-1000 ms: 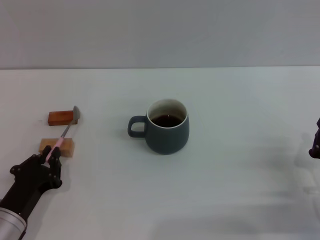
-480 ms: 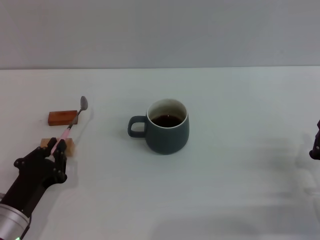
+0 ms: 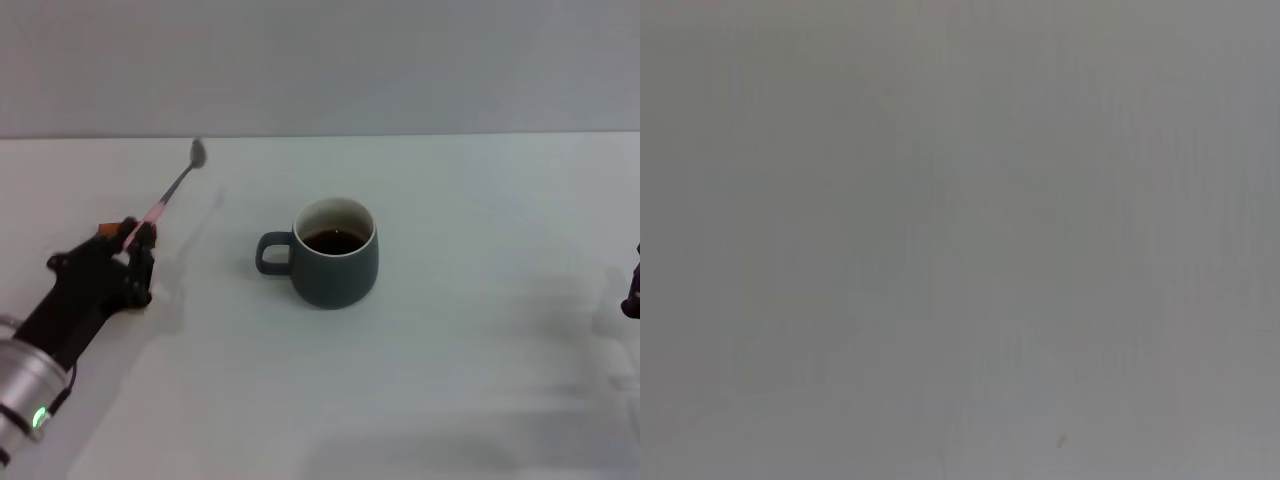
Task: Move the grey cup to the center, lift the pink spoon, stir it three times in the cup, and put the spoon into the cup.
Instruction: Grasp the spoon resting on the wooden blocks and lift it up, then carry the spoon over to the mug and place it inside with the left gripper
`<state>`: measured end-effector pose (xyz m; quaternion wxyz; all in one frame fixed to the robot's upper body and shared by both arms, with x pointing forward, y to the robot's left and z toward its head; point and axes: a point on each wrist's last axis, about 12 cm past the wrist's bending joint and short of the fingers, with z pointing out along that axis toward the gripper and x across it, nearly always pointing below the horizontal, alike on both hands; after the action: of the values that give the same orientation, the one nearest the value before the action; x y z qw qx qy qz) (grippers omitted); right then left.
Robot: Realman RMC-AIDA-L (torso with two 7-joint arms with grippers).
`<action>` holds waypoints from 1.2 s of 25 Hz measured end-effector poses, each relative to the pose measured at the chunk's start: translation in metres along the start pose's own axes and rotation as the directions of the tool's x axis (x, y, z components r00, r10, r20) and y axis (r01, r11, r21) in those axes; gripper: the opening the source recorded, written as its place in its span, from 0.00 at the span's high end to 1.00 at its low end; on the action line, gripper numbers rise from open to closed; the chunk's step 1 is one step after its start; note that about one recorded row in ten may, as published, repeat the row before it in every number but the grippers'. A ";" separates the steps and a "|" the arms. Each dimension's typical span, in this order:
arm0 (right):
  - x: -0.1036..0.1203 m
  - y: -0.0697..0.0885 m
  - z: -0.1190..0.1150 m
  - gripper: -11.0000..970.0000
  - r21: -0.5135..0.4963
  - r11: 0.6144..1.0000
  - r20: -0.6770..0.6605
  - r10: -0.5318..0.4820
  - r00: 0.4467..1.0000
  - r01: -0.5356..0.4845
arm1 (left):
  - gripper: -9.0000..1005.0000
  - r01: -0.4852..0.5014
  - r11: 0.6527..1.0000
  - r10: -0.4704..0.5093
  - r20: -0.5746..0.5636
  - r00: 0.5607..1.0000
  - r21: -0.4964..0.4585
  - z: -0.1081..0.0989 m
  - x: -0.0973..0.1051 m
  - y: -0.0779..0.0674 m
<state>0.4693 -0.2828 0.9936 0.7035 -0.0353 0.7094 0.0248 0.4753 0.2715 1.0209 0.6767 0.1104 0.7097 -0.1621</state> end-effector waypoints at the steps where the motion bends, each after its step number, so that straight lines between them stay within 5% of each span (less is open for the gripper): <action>1: 0.000 0.000 0.000 0.99 0.001 1.000 0.000 0.000 1.000 0.000 | 0.85 0.000 1.000 0.000 0.000 1.000 0.000 0.000 0.000 0.000; 13: 0.002 -0.002 -0.004 0.99 0.013 1.000 -0.006 0.004 1.000 -0.004 | 0.85 -0.097 0.995 0.098 -0.027 0.995 0.013 0.026 -0.064 0.007; 30: 0.001 -0.003 -0.009 0.99 0.026 1.000 0.009 0.016 1.000 -0.016 | 0.85 -0.169 0.984 0.173 -0.081 0.982 0.046 0.035 -0.104 -0.005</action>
<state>0.4601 -0.2866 0.9923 0.7068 -0.0203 0.7068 0.0213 0.5118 0.2607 1.1240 0.6551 0.1909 0.7224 -0.1124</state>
